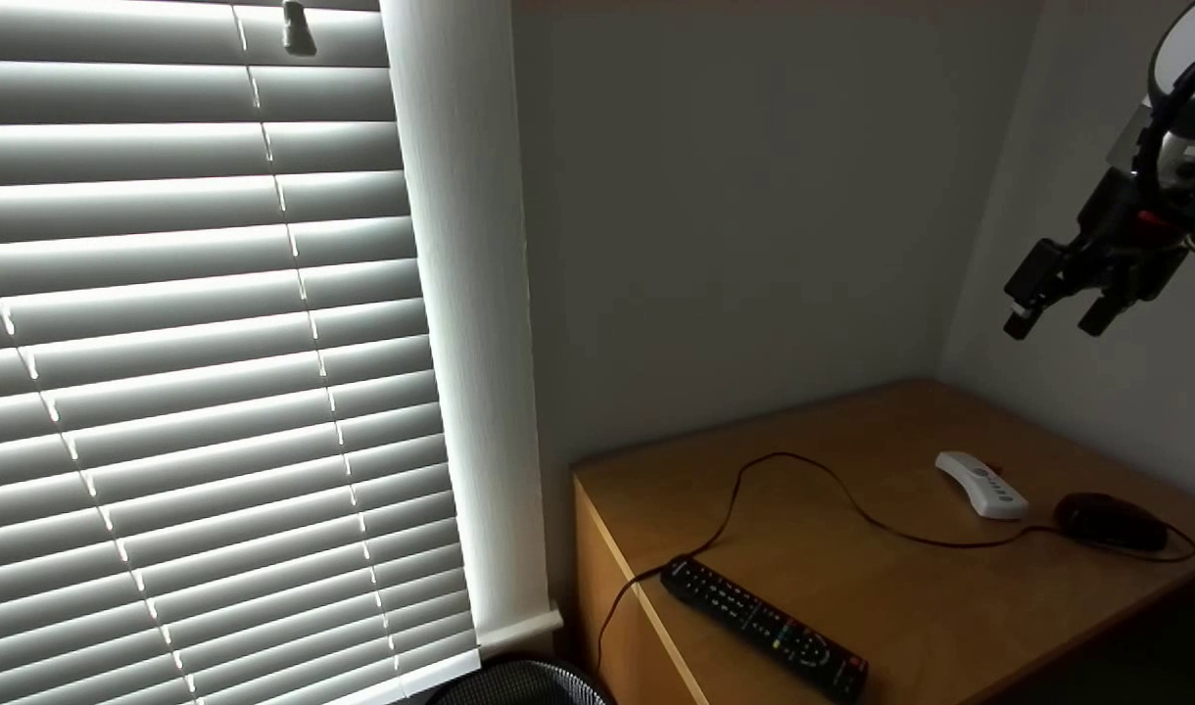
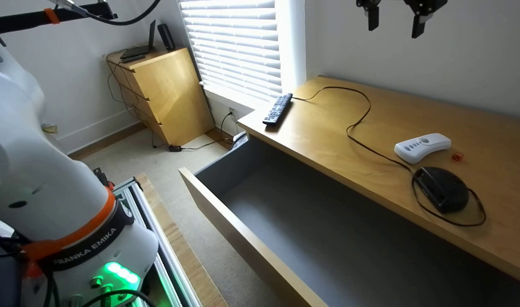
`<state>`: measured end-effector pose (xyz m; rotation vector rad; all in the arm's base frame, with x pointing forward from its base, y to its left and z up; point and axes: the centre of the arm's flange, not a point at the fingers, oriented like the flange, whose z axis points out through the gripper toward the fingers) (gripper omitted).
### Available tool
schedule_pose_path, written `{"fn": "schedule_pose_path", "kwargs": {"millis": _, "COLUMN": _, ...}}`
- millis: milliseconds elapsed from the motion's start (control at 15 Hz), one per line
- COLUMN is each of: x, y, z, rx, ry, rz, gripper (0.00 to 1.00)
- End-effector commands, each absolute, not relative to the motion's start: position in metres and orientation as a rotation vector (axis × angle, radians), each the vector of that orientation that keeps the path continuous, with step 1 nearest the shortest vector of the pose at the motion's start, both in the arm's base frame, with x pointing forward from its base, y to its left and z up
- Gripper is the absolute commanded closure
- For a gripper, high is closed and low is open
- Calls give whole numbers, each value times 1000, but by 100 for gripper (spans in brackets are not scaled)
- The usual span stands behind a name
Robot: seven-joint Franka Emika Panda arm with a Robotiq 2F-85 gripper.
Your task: Press the button on the remote control to turn off the light
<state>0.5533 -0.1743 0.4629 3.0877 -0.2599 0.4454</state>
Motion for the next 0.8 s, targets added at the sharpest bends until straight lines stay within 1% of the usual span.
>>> {"fn": "schedule_pose_path", "kwargs": {"millis": 0, "x": 554, "y": -174, "z": 464, "rx": 3087, "ry": -260, "rz": 449, "gripper": 0}}
{"fn": "schedule_pose_path", "kwargs": {"millis": 333, "x": 555, "y": -175, "z": 467, "rx": 3085, "ry": -261, "rz": 460, "gripper": 0}}
{"fn": "schedule_pose_path", "kwargs": {"millis": 733, "x": 582, "y": -183, "z": 448, "rx": 3089, "ry": -330, "rz": 405, "gripper": 0}}
